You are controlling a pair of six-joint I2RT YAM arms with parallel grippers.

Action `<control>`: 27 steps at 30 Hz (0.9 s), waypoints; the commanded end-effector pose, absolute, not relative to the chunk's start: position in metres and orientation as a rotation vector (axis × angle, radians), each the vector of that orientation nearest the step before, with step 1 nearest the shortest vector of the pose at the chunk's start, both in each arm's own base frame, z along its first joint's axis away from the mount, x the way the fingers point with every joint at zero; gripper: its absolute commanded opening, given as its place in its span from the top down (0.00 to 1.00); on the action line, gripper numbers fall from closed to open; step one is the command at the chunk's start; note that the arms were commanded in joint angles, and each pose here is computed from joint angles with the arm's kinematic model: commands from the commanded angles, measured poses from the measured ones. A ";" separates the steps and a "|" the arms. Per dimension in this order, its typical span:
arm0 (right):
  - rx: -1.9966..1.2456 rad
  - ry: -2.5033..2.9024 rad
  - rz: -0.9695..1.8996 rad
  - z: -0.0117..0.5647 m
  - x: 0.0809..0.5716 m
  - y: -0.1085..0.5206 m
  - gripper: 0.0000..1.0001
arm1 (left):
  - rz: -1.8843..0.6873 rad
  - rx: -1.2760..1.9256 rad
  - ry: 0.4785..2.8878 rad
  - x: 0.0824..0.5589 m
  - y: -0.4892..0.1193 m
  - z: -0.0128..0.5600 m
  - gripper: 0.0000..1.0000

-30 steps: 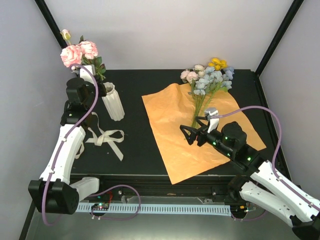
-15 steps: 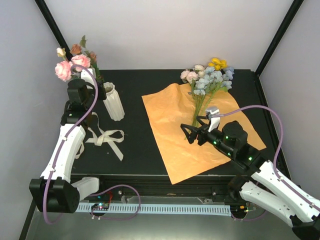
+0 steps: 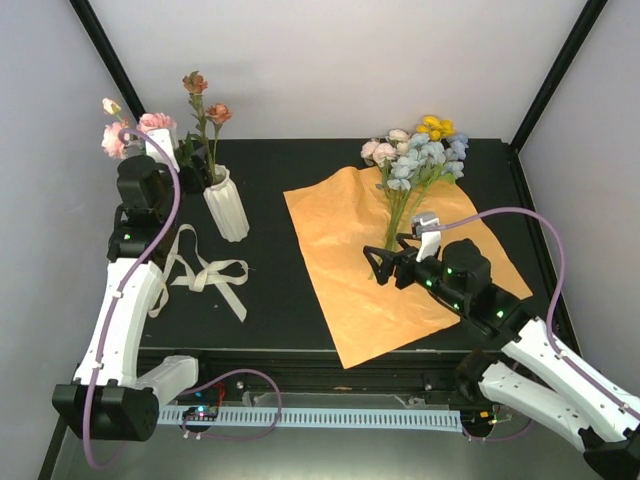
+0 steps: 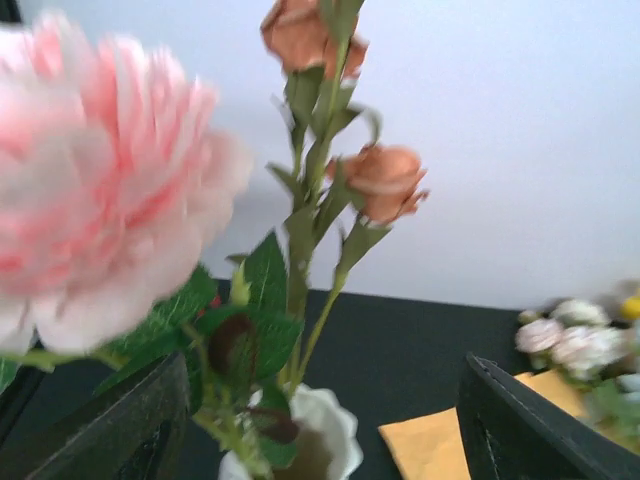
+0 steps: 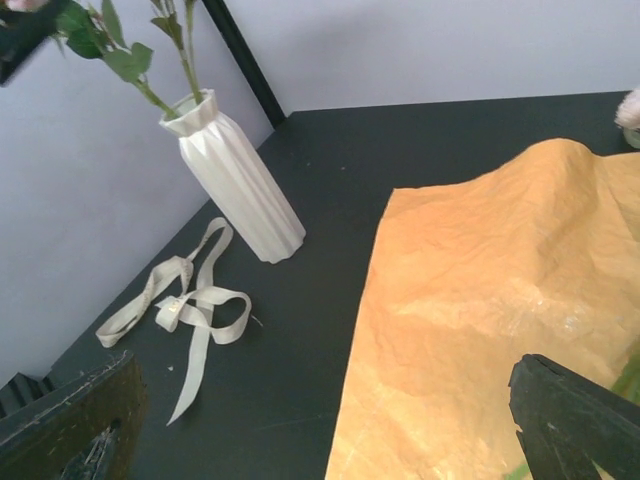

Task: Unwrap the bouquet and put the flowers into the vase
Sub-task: Insert the fake flower into the vase, then pick up the fake flower from the wrapping paper.

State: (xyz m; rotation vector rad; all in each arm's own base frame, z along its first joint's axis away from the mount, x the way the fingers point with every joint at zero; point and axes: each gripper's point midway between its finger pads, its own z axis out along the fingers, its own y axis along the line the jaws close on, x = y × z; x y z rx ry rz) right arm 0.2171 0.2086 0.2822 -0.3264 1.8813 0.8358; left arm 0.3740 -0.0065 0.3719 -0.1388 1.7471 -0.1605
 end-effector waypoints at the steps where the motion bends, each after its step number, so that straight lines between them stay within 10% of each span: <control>1: -0.268 1.914 0.753 0.293 0.228 0.200 0.00 | -0.329 -0.053 1.675 0.355 -0.032 0.424 0.22; 4: -0.305 1.964 0.675 0.290 0.233 0.200 0.00 | -0.456 0.029 1.696 0.347 -0.054 0.429 0.02; 27: -0.086 2.255 0.602 0.195 0.307 0.190 0.12 | -0.888 0.586 1.877 0.283 -0.195 0.320 0.01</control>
